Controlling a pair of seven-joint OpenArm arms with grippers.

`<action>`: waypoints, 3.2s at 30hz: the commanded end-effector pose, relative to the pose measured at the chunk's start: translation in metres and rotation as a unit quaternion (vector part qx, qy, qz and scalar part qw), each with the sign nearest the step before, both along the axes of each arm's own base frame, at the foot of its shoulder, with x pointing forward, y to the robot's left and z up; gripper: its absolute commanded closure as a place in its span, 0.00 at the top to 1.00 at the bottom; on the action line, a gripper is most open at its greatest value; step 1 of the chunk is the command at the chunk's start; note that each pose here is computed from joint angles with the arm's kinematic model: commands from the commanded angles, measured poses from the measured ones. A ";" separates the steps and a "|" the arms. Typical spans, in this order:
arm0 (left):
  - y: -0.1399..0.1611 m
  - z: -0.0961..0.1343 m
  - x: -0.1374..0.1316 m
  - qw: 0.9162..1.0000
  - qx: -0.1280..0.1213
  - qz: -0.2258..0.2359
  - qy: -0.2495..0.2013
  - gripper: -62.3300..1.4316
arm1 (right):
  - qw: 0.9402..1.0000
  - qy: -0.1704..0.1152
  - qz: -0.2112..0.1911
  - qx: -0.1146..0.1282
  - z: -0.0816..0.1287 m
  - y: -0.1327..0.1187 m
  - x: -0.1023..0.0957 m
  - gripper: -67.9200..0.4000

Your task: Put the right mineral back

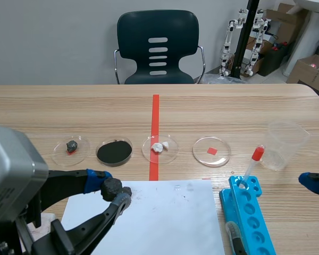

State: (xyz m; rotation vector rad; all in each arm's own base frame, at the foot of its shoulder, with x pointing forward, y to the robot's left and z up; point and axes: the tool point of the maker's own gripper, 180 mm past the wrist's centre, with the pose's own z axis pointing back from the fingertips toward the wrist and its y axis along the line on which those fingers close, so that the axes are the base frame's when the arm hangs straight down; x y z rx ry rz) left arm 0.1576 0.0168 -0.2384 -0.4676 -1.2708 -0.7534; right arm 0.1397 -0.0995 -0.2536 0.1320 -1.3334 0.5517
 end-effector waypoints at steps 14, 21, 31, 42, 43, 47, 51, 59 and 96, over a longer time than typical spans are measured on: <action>-0.002 0.008 0.002 1.000 -0.015 0.004 -0.009 0.20 | 1.000 -0.020 0.003 0.008 0.011 0.003 0.005 1.00; -0.002 0.008 0.002 1.000 -0.015 0.004 -0.009 0.20 | 1.000 -0.020 0.003 0.008 0.011 0.003 0.005 1.00; -0.001 0.007 0.003 1.000 -0.004 0.002 -0.015 0.20 | 1.000 -0.020 0.003 0.008 0.011 0.003 0.005 1.00; -0.035 0.006 -0.019 0.996 -0.013 -0.092 -0.003 0.20 | 1.000 -0.020 0.003 0.008 0.011 0.003 0.005 1.00; -0.038 0.003 -0.022 0.995 -0.008 -0.104 0.002 0.20 | 1.000 -0.020 0.003 0.008 0.011 0.003 0.005 1.00; -0.050 -0.007 -0.029 0.990 -0.003 -0.140 0.033 0.20 | 1.000 -0.020 0.003 0.008 0.011 0.003 0.005 1.00; -0.051 -0.029 -0.015 0.990 0.006 -0.125 0.067 0.20 | 1.000 -0.020 0.003 0.008 0.011 0.003 0.005 1.00; -0.037 -0.077 0.052 0.991 0.026 -0.003 0.133 0.20 | 1.000 -0.020 0.003 0.008 0.011 0.003 0.005 1.00; -0.097 -0.170 0.126 0.951 0.052 0.087 0.293 0.21 | 1.000 -0.020 0.003 0.008 0.012 0.003 0.005 1.00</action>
